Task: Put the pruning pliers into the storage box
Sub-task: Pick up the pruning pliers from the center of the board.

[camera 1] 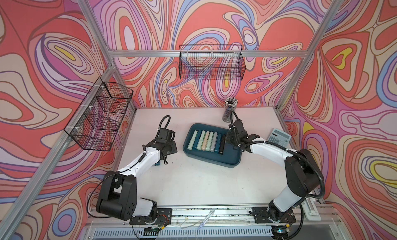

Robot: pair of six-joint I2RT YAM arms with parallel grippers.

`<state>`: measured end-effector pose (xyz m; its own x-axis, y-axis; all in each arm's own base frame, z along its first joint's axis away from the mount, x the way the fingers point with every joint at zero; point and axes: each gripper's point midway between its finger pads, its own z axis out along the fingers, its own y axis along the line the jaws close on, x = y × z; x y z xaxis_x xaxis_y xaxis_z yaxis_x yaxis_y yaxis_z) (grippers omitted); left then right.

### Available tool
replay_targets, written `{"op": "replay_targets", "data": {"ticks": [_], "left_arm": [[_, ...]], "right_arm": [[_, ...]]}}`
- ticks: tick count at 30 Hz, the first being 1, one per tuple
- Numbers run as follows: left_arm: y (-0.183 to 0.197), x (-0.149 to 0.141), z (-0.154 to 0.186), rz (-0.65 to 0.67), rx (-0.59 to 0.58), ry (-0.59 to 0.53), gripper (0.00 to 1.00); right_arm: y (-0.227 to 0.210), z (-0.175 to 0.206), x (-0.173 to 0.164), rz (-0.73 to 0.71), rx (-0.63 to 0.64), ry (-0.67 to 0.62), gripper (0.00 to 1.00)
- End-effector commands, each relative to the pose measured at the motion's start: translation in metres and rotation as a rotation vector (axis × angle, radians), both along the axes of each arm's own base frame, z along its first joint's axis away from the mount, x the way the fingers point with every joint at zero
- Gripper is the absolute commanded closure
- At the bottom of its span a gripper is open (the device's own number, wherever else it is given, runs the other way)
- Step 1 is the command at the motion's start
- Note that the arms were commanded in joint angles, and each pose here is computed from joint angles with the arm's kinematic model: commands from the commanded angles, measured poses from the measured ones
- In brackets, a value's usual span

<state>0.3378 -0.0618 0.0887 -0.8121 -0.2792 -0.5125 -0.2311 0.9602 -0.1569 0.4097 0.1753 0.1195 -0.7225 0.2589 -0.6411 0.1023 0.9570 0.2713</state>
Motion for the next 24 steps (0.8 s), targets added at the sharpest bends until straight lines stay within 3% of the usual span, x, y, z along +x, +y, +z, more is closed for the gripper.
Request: {"op": "replay_targets", "data": {"ticks": [1, 11, 24], "left_arm": [[0.016, -0.019, -0.01, 0.069, 0.025, 0.056, 0.42], [0.026, -0.047, -0.034, 0.137, 0.02, 0.147, 0.4], [0.04, -0.044, -0.054, 0.184, 0.032, 0.206, 0.38]], "right_arm": [[0.001, 0.01, 0.002, 0.009, -0.009, -0.031, 0.57], [0.011, 0.012, 0.01, 0.043, 0.007, -0.037, 0.54], [0.01, 0.01, 0.008, 0.037, 0.015, -0.039, 0.52]]}}
